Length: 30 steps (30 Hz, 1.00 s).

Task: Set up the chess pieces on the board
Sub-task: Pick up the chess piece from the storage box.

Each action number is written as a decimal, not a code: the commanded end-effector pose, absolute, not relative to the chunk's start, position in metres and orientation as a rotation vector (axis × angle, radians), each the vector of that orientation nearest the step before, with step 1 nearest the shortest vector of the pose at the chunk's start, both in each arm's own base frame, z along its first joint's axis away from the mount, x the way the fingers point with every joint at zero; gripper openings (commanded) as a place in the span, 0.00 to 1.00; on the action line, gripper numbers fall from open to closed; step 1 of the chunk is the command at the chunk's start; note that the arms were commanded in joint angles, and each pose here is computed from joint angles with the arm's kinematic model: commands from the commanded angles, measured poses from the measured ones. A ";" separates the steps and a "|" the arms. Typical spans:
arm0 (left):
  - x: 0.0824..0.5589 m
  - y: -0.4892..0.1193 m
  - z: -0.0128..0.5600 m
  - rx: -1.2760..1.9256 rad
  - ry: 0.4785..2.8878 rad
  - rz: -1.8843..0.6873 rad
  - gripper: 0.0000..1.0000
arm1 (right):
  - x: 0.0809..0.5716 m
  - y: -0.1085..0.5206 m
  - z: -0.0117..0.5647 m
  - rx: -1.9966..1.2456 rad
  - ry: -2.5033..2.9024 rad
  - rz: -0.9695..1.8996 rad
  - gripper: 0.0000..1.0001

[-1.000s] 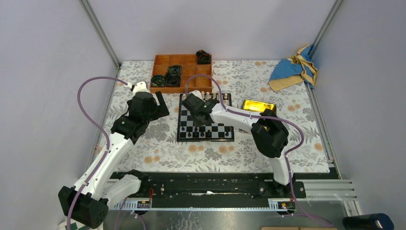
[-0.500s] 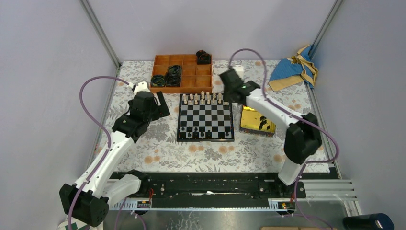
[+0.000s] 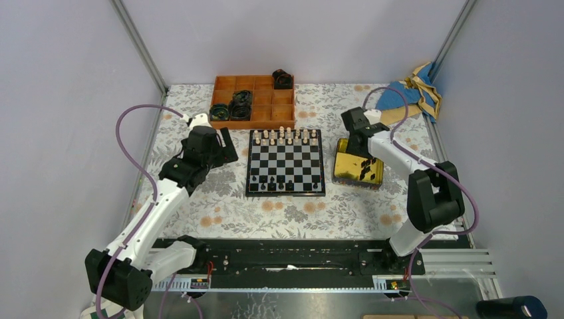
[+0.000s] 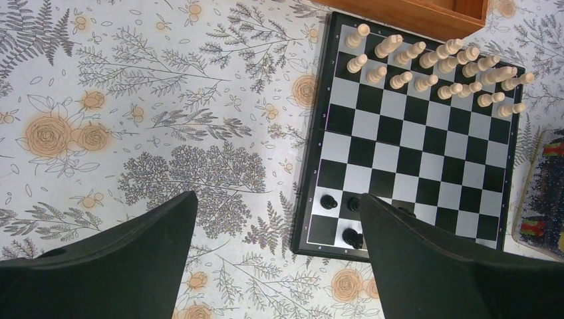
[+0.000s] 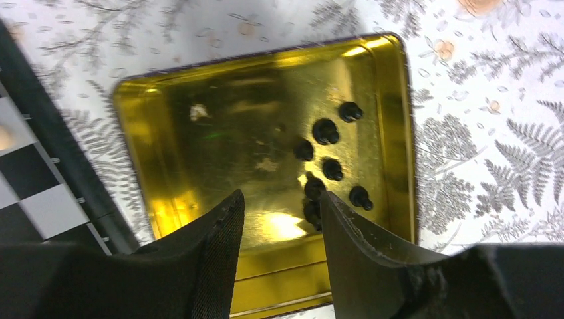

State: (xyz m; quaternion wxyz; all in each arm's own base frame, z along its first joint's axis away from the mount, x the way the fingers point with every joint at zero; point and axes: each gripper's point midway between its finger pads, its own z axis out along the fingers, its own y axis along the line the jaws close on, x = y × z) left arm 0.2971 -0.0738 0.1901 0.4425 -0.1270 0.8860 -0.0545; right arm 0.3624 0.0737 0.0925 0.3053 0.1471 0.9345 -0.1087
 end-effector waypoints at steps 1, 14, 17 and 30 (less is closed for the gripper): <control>0.307 -0.079 0.201 -0.316 2.149 -0.175 0.99 | 0.362 0.054 0.107 0.537 2.388 -0.251 0.53; 0.308 -0.079 0.197 -0.309 2.165 -0.170 0.99 | 0.362 0.035 0.082 0.625 2.416 -0.244 0.53; 0.308 -0.079 0.196 -0.309 2.166 -0.170 0.99 | 0.364 0.032 0.078 0.637 2.419 -0.247 0.53; 0.310 -0.080 0.194 -0.307 2.175 -0.165 0.99 | 0.375 0.026 0.064 0.682 2.428 -0.241 0.50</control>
